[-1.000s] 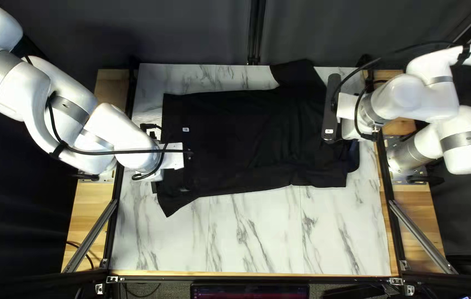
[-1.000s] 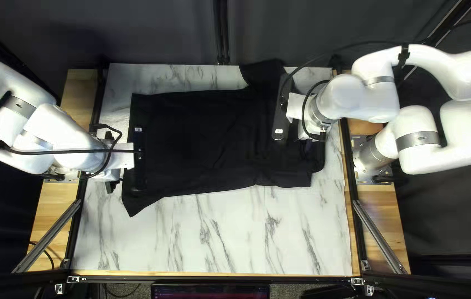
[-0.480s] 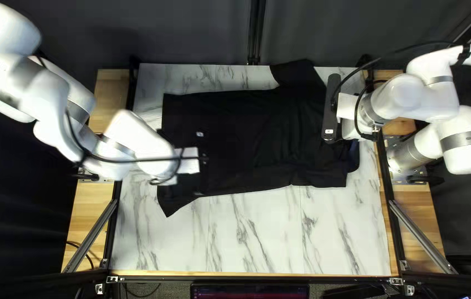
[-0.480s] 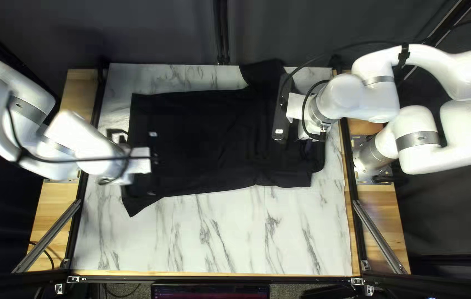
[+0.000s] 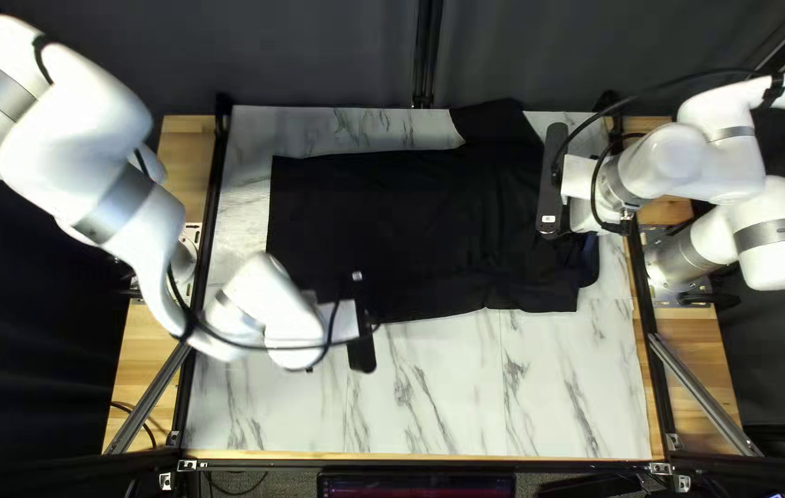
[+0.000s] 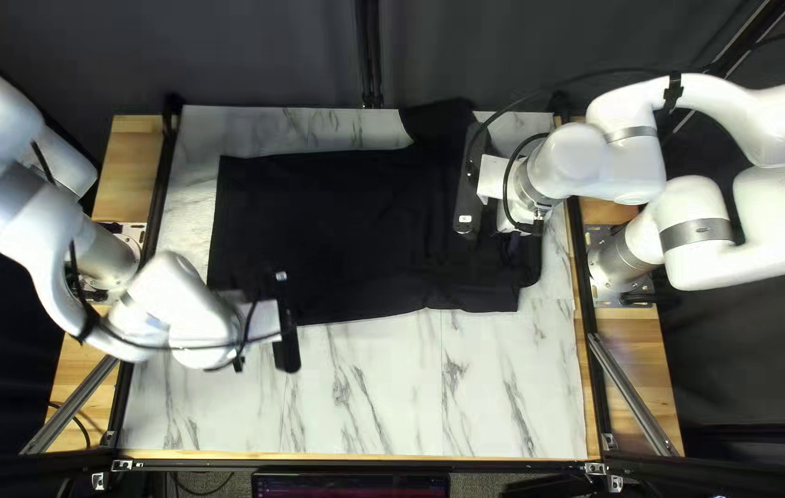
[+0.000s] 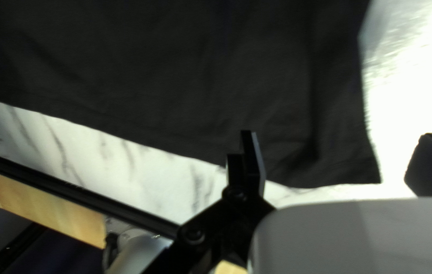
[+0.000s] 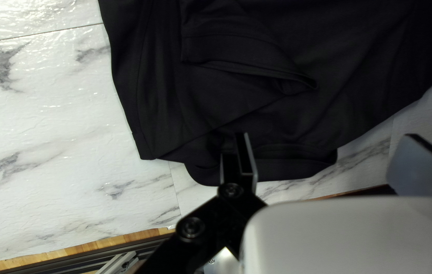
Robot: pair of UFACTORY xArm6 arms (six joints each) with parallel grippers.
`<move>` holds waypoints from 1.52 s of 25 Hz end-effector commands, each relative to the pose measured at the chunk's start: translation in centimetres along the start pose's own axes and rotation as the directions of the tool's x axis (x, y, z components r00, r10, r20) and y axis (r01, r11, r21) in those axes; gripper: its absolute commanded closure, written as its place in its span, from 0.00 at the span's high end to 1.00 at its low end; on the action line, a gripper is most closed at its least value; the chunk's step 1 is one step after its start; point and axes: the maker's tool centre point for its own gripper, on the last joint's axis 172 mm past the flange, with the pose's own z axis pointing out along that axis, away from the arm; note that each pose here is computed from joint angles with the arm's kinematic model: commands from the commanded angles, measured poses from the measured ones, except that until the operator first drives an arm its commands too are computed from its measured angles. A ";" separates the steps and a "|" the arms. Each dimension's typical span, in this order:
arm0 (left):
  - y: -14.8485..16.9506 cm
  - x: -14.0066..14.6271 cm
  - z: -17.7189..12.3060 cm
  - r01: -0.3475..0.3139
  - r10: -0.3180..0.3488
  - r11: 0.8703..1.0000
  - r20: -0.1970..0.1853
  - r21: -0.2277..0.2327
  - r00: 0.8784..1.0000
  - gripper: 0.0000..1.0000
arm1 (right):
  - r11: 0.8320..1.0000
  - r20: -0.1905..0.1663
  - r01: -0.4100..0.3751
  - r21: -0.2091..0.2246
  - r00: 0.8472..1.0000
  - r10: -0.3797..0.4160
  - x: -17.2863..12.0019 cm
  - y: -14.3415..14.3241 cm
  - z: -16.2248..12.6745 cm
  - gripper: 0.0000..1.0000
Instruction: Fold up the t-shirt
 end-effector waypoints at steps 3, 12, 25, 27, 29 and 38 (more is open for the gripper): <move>-2.5 2.8 1.4 0.050 -0.050 0.998 0.019 0.036 0.999 1.00 | 1.000 0.000 0.000 0.000 1.000 0.000 0.0 0.0 0.0 1.00; -3.6 5.2 3.8 0.188 -0.189 0.982 0.014 0.027 0.982 1.00 | 1.000 0.000 0.000 0.000 1.000 0.000 0.0 0.0 0.0 1.00; -3.5 6.2 5.6 0.287 -0.287 0.958 0.019 0.001 0.958 1.00 | 1.000 0.000 0.000 0.000 1.000 0.000 0.0 0.0 0.0 1.00; -3.5 5.9 5.4 0.293 -0.293 0.956 0.021 0.006 0.956 1.00 | 1.000 0.000 0.000 0.000 1.000 0.000 0.0 0.0 0.0 1.00; -3.5 5.6 5.3 0.296 -0.296 0.955 0.025 0.014 0.955 1.00 | 1.000 0.000 0.000 0.000 1.000 0.000 0.0 0.0 0.0 1.00; -4.6 2.7 6.4 0.345 -0.348 0.937 0.056 0.058 0.936 1.00 | 1.000 0.000 0.000 0.000 1.000 0.000 0.0 0.0 0.0 1.00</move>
